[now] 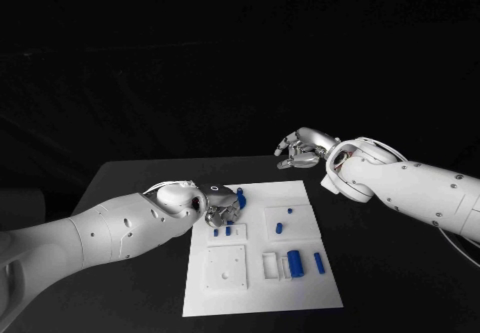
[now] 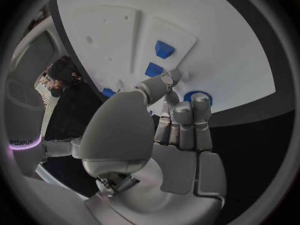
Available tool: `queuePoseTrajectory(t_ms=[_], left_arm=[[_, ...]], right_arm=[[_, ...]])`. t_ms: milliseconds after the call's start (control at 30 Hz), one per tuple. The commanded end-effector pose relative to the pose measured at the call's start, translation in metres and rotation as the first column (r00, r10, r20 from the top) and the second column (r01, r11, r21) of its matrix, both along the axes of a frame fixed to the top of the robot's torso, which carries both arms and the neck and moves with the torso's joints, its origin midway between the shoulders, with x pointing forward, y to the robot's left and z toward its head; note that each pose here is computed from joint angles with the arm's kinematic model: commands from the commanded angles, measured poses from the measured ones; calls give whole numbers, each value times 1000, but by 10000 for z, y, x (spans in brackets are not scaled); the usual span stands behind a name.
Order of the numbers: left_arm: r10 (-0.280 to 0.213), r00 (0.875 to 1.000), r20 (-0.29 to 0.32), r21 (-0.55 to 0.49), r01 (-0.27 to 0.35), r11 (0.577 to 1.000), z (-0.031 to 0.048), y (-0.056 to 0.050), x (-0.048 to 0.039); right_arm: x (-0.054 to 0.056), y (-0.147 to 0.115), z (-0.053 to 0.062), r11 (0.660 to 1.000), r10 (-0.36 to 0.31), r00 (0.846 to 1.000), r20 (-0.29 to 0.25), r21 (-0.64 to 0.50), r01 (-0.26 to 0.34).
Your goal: Assemble the parts on the task board
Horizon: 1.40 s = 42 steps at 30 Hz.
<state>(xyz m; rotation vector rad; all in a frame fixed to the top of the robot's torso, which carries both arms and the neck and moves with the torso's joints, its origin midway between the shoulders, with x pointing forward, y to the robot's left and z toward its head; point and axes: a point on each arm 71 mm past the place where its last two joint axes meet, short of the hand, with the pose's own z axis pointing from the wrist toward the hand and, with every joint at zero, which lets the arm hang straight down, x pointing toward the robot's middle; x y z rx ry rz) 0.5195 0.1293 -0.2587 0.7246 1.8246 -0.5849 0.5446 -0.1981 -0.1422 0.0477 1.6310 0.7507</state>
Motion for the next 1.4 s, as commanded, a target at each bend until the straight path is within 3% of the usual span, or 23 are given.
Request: queuePoseTrajectory(t_ms=[33, 267, 567, 1100, 1400], left_arm=[[-10, 1000, 20, 12, 10, 1000, -8, -8, 21], [-12, 1000, 6, 4, 12, 1000, -38, -35, 37], [11, 1000, 1, -12, -11, 1000, -40, 22, 70], [17, 1000, 7, -41, -17, 999, -64, -54, 66], [10, 1000, -12, -20, -10, 1000, -139, -91, 37]], right_arm=[[-6, 5, 2, 1000, 4, 1000, 8, -8, -4], [-6, 6, 2, 1000, 4, 1000, 7, -6, -4], [-13, 9, 4, 1000, 5, 1000, 6, -4, -5], [-26, 23, 8, 1000, 10, 1000, 6, -2, -10], [-30, 29, 10, 1000, 11, 1000, 6, -1, -11]])
